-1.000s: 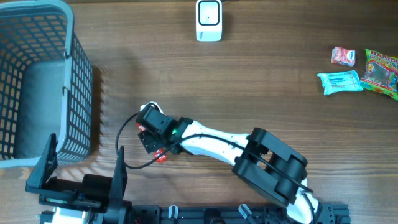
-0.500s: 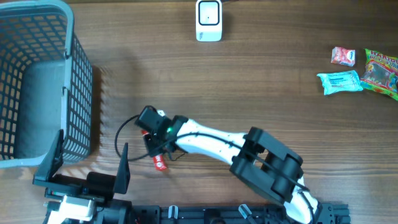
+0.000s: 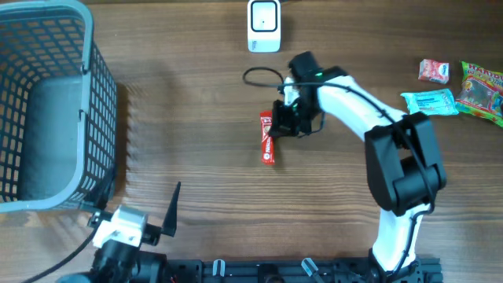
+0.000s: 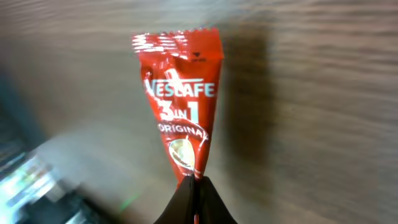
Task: Scan the item barcode
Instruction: 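Lift the Nescafé stick and carry it toward the white scanner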
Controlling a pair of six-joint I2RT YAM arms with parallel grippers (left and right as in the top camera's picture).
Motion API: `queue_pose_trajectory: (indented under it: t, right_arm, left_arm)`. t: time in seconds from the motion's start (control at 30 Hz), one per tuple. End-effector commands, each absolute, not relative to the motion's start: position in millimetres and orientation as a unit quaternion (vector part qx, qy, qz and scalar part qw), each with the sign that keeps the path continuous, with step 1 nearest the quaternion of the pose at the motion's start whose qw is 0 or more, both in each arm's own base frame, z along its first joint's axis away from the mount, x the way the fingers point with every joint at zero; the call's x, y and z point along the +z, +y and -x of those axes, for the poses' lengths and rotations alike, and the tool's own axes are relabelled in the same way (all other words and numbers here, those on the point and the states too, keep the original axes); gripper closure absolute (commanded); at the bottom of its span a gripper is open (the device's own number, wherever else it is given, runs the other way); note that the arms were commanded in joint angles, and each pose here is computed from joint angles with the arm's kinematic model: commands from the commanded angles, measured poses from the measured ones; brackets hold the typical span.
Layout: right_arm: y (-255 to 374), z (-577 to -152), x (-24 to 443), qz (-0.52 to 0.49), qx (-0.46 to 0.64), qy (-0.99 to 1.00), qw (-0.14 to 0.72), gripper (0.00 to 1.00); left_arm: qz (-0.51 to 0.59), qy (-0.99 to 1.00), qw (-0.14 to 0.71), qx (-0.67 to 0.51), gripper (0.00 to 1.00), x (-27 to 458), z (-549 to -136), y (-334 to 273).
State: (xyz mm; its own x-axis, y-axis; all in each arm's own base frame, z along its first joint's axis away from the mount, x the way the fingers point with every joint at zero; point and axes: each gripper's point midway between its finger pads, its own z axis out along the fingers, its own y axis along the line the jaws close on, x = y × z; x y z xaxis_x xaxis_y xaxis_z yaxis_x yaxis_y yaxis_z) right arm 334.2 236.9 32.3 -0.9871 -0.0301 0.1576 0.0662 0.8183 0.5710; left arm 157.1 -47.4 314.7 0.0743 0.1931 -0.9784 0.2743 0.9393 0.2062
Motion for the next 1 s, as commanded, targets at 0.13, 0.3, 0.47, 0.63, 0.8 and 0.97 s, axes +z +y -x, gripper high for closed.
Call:
queue_pose_trajectory:
  t: [0.13,0.3,0.47,0.63,0.8,0.97]
  right_arm:
    - [233,-333,53,-0.028,-0.352,-0.933,0.072,0.95]
    - [212,-336,36,-0.023,-0.279,-0.958,0.059,0.04]
    - [197,-341,31,-0.021,-0.230,-0.972,0.041,0.01]
    - [186,-341,31,0.001,-0.192,-0.981,0.037,0.00]
    - [173,-329,33,0.002,-0.151,-0.987,0.049,0.01]
    - [178,-332,61,0.003,-0.129,-0.992,0.000,0.00]
  left_arm:
    - [-0.131,0.744,0.651,-0.076,0.00,252,-177,-51]
    - [-0.146,0.759,0.628,-0.096,0.00,229,-182,-60]
    - [-0.158,0.756,0.629,-0.087,0.00,227,-184,-61]
    - [-0.159,0.773,0.608,-0.088,0.00,188,-198,-64]
    - [-0.151,0.762,0.623,-0.093,0.00,172,-214,-66]
    - [-0.075,0.784,0.608,-0.094,0.00,149,-223,-51]
